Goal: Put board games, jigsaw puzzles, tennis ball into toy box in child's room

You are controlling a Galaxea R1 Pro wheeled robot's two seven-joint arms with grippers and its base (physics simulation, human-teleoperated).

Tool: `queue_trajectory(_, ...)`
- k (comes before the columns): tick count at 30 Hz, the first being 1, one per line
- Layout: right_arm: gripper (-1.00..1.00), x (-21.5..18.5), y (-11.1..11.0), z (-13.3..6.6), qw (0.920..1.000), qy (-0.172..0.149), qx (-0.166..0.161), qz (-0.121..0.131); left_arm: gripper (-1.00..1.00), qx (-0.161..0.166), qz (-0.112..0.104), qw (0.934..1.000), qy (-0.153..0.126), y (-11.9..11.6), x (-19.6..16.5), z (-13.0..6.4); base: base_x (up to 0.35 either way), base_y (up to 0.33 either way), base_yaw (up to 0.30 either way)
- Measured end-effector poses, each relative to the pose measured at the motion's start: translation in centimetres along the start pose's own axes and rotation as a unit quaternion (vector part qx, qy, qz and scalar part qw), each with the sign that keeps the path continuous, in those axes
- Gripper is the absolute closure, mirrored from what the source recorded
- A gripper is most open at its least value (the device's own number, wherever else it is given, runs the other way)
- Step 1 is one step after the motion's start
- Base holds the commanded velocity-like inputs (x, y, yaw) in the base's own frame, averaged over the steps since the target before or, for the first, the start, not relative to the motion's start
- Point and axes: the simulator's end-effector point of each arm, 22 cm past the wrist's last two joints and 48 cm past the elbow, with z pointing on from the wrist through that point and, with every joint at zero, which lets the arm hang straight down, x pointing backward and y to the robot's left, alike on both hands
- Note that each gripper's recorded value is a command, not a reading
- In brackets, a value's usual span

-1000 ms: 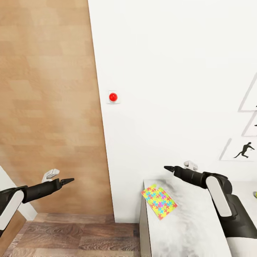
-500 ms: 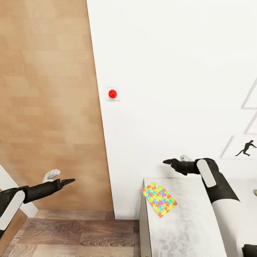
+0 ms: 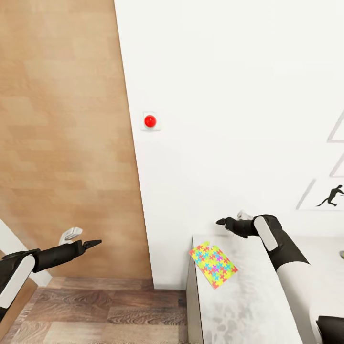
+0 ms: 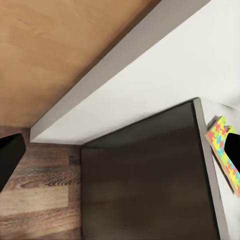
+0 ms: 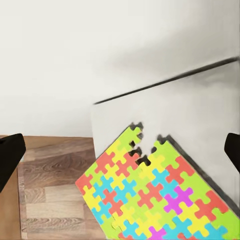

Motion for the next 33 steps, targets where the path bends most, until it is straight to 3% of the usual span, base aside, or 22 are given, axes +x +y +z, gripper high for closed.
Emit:
queue_trajectory(22,-1.0,2.9,-3.2,3.6,0.9993,0.014,0.028,0.019,-1.0,-0.005,-0.01,0.9998,0.015,1.1,1.3,1.1,0.0,0.0,0.0)
queue_trajectory(33,-1.0,3.8,-4.6,4.4,0.9988,0.021,0.037,0.026,-1.0,0.002,-0.02,0.9995,0.023,0.8,2.3,2.2,0.0,0.0,0.0)
